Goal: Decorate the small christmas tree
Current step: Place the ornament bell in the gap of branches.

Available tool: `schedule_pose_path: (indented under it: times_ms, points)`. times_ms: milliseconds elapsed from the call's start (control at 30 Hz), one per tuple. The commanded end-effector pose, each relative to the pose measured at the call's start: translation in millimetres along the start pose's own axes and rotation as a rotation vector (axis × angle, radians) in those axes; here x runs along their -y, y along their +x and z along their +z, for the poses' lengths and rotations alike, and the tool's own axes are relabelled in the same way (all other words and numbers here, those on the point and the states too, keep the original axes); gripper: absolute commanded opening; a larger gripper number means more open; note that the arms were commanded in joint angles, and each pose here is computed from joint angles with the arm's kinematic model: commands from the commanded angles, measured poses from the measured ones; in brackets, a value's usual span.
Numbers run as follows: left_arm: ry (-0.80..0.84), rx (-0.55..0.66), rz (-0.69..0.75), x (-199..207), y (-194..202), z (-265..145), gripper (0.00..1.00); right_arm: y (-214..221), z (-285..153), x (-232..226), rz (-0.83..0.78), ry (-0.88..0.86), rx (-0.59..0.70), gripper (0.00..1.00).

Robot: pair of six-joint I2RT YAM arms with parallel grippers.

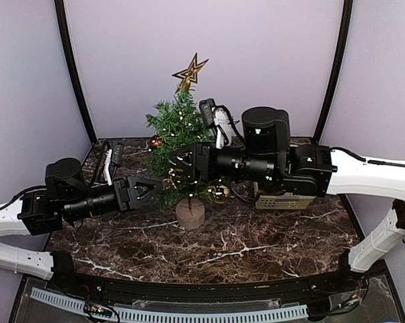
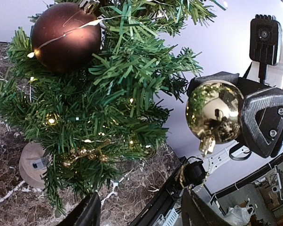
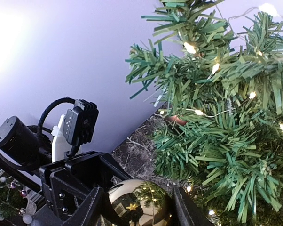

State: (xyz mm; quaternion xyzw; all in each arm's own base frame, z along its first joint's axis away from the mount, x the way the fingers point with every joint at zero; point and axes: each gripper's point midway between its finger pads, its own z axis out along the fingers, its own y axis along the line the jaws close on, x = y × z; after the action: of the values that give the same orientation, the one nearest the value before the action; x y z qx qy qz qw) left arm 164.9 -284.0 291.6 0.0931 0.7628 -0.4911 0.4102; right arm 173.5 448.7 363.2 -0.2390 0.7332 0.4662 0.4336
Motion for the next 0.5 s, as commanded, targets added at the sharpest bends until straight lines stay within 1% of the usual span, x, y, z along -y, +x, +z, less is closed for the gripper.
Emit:
schedule_pose_path:
  times_ms: [0,333,467]
  points:
    - [0.051,-0.005,-0.016,11.9,-7.6,-0.7,0.61,-23.7,3.8,3.0,-0.065,0.071,0.096,0.37]
    - [0.059,-0.008,-0.024,10.7,-10.2,3.2,0.61,-27.2,5.5,21.9,-0.152,0.178,0.134,0.37]
    - [0.066,-0.012,-0.027,11.4,-10.7,4.7,0.61,-40.4,1.8,18.8,-0.166,0.177,0.189,0.37]
